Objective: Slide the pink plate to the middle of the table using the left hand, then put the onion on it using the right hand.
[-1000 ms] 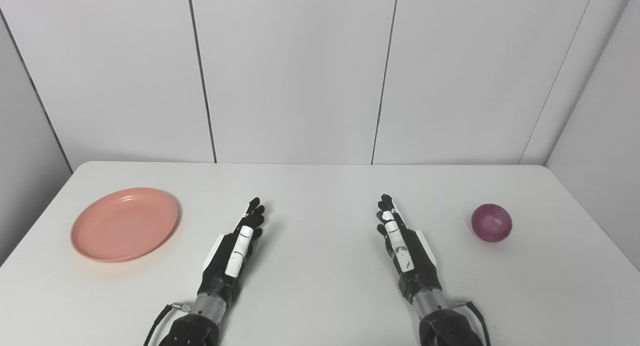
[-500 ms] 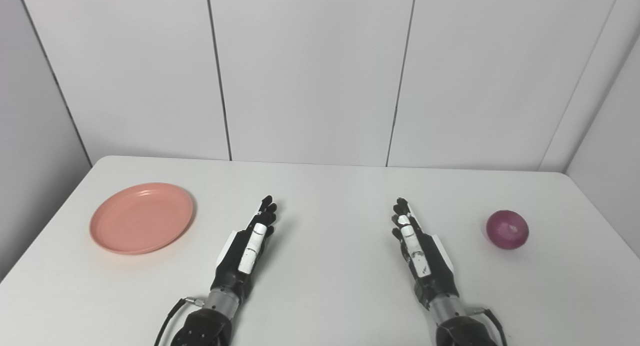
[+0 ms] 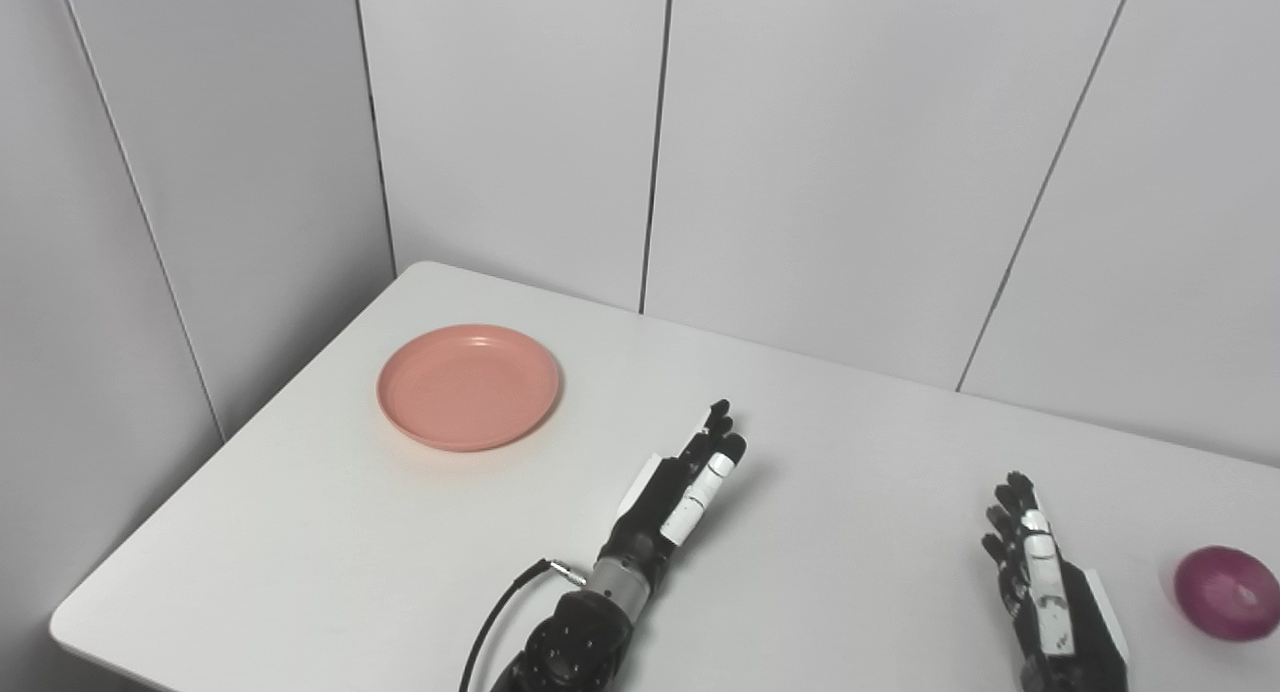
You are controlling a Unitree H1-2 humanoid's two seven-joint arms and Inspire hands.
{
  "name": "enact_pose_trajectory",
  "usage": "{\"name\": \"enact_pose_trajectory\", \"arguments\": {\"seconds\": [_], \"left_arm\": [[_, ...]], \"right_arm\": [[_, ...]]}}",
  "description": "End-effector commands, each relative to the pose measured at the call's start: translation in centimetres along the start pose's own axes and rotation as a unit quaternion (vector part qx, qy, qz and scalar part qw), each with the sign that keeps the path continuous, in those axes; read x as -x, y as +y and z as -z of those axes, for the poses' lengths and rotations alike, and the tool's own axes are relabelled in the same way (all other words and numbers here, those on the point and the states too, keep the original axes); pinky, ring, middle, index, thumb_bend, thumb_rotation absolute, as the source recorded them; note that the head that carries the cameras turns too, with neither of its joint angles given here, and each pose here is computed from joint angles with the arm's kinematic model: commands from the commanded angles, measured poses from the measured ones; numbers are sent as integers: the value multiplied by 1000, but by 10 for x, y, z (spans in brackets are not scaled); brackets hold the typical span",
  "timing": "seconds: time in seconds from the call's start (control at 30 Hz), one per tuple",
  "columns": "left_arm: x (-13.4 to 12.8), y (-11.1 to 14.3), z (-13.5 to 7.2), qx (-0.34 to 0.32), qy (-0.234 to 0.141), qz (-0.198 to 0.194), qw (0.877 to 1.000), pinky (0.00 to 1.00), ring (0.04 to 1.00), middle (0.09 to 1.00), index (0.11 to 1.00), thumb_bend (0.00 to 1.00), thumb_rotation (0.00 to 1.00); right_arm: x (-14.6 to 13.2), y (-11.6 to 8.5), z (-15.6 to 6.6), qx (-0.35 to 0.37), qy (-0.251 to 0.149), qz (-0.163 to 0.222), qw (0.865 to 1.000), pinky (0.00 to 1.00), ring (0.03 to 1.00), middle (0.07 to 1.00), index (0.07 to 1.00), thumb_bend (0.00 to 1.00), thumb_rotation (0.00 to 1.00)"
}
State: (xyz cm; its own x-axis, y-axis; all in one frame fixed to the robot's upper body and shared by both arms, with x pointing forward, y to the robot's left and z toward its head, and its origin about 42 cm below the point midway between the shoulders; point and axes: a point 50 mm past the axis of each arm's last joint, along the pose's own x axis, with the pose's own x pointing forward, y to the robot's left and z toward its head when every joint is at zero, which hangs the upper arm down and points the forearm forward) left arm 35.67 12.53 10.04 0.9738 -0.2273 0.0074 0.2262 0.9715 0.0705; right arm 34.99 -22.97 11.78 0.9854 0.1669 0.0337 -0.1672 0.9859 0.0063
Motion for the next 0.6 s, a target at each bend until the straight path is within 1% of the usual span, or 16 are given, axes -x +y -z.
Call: {"name": "enact_pose_trajectory", "arguments": {"seconds": [0.0, 0.1, 0.2, 0.37, 0.47, 0.5, 0.57], "left_arm": [[0, -16, 8, 12, 3, 16, 1000, 1000, 1000, 1000, 1000, 681, 1000], [-1, -17, 8, 14, 5, 13, 1000, 1000, 1000, 1000, 1000, 669, 1000], [-1, -17, 6, 17, 4, 12, 1000, 1000, 1000, 1000, 1000, 691, 1000], [-1, -15, 2, 27, -8, 8, 1000, 1000, 1000, 1000, 1000, 705, 1000], [0, -10, -5, 25, -22, -11, 999, 1000, 1000, 1000, 1000, 710, 1000], [-1, -7, -9, 36, -33, -11, 999, 1000, 1000, 1000, 1000, 725, 1000], [-1, -2, -16, 53, -54, -7, 997, 1000, 1000, 1000, 1000, 719, 1000]], "right_arm": [[-9, 1, -24, -6, -51, -8, 999, 1000, 1000, 1000, 1000, 507, 1000], [-7, 0, -27, -7, -51, -6, 999, 1000, 1000, 1000, 1000, 477, 1000], [-6, 1, -28, -4, -51, -5, 999, 1000, 1000, 1000, 1000, 441, 1000], [-5, 4, -29, 1, -50, -4, 999, 1000, 1000, 1000, 1000, 409, 1000], [-3, 6, -32, 5, -48, -3, 999, 1000, 1000, 1000, 1000, 395, 1000], [-2, 7, -33, 4, -46, -2, 999, 1000, 1000, 1000, 1000, 389, 1000], [-2, 8, -34, 5, -46, -2, 999, 1000, 1000, 1000, 1000, 381, 1000]]}}
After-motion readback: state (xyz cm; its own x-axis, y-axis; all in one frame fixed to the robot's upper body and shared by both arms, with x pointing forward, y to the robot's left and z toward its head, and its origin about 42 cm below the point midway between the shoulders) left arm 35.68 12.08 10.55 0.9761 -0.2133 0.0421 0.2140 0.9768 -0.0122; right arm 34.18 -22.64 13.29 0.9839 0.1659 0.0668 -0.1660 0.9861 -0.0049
